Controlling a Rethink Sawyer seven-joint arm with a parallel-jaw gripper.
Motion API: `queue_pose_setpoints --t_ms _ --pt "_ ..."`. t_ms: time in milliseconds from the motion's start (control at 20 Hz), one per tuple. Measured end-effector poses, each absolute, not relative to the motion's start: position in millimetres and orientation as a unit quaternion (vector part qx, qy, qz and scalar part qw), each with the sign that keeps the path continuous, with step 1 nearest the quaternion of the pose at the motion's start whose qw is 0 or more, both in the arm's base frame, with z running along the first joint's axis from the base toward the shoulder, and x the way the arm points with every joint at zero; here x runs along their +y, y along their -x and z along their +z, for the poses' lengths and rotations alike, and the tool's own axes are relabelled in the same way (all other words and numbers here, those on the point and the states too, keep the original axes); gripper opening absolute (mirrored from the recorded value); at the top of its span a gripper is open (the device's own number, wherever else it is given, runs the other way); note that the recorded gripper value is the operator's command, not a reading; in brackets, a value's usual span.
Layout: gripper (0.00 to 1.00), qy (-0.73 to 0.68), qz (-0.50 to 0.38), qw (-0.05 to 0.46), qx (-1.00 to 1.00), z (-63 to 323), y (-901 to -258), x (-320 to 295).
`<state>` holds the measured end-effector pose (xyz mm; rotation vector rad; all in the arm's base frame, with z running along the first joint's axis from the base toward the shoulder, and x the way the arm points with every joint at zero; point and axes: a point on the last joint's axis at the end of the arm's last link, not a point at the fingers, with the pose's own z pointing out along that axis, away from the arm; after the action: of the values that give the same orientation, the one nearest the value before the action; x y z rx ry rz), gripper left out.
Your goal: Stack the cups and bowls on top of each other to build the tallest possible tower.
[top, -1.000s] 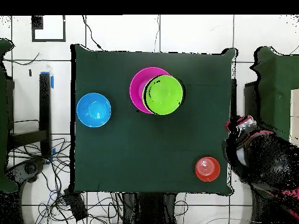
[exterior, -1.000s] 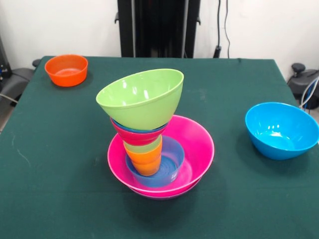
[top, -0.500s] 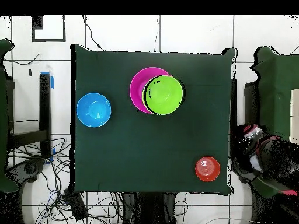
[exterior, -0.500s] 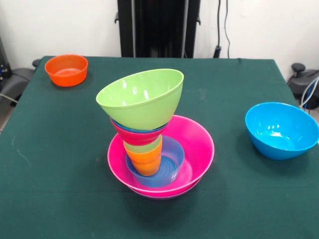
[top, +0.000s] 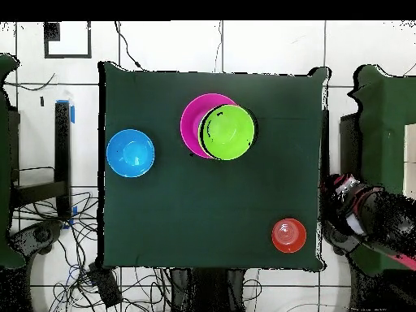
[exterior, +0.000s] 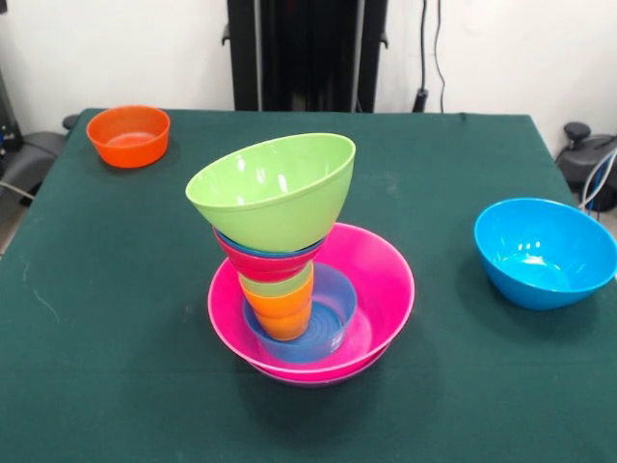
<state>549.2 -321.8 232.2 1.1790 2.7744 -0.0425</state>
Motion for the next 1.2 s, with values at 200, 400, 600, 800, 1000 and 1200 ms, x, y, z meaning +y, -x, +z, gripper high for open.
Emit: queue_pose_setpoints --t_ms 200,400,600,800,1000,1200 --pt "1.00 -0.381 -0.005 0.053 0.923 216.4 -550.3 -318.4" --pt "1.00 -0.368 0.005 0.043 0.929 197.4 -552.7 -313.8" --pt "1.00 -0.358 0.016 0.033 0.933 178.4 -554.6 -309.5" --pt "1.00 -0.343 0.026 0.021 0.939 155.7 -554.1 -303.7" --pt "1.00 -0.334 0.032 0.016 0.942 140.4 -553.6 -297.9" --pt "1.00 -0.323 0.039 0.019 0.946 121.1 -553.9 -291.0"
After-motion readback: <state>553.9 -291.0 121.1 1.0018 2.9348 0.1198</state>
